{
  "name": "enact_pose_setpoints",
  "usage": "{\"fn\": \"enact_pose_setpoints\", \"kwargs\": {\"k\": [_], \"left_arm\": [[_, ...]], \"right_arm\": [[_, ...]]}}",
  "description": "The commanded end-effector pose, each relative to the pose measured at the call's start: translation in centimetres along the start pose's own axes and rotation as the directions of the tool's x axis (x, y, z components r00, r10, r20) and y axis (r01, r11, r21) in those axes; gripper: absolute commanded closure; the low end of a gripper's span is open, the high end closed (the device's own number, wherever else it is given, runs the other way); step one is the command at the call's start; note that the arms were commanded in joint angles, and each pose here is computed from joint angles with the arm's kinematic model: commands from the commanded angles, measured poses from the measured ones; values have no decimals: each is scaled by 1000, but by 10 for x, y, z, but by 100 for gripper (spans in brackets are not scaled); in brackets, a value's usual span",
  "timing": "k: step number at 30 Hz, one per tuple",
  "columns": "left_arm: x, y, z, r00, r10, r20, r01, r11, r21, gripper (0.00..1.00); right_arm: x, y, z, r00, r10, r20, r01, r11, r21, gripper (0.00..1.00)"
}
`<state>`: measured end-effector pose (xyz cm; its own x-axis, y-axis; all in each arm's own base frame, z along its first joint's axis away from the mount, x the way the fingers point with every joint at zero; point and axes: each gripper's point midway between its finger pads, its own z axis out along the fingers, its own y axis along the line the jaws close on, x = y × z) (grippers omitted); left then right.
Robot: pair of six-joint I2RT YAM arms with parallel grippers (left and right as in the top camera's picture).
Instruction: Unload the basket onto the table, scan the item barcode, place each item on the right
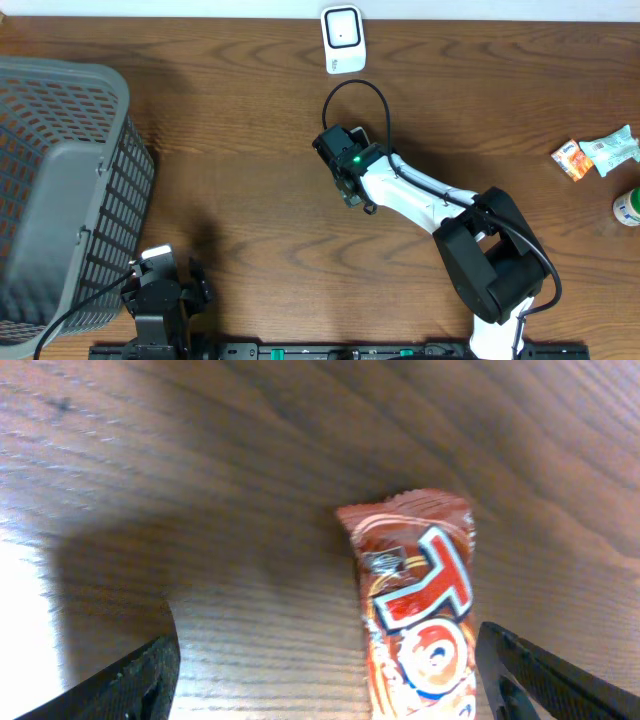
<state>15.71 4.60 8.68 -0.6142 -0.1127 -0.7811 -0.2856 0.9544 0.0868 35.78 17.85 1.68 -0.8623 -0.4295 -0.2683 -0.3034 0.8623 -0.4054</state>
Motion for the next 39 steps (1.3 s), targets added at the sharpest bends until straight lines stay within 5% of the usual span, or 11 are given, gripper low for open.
{"fn": "enact_pose_setpoints", "kwargs": {"k": [1, 12, 15, 17, 23, 27, 31, 34, 39], "left_arm": [[10, 2, 2, 999, 6, -34, -7, 1000, -12, 15], [10, 2, 2, 999, 6, -34, -6, 1000, -12, 15], [10, 2, 2, 999, 6, -34, -6, 1000, -12, 15], [10, 2, 2, 999, 6, -34, -6, 1000, -12, 15], [10, 2, 2, 999, 6, -34, -6, 1000, -12, 15], [10, 2, 2, 999, 6, -34, -7, 1000, -12, 15], [10, 2, 2, 999, 6, -34, -6, 1000, -12, 15], [10, 2, 2, 999, 6, -34, -6, 1000, -12, 15], [10, 2, 2, 999, 6, -34, -7, 1000, -12, 15]], "right_arm": [[5, -18, 16, 999, -32, -26, 34, 994, 100, 9], [6, -36, 36, 998, 33, -57, -29, 997, 68, 19], [5, -22, 42, 996, 52, -66, -54, 998, -30, 56], [5, -15, 44, 994, 85, -74, -90, 993, -71, 93], [-4, 15, 23, 991, 90, -100, -114, 954, -277, 99], [-22, 55, -34, 995, 38, -95, -88, 789, -607, 99], [-29, 85, -103, 999, -10, -34, -25, 471, -882, 99], [-26, 94, -130, 999, -34, -3, 6, 283, -959, 99], [-15, 107, -140, 987, -68, 143, 150, 113, -982, 99]]}}
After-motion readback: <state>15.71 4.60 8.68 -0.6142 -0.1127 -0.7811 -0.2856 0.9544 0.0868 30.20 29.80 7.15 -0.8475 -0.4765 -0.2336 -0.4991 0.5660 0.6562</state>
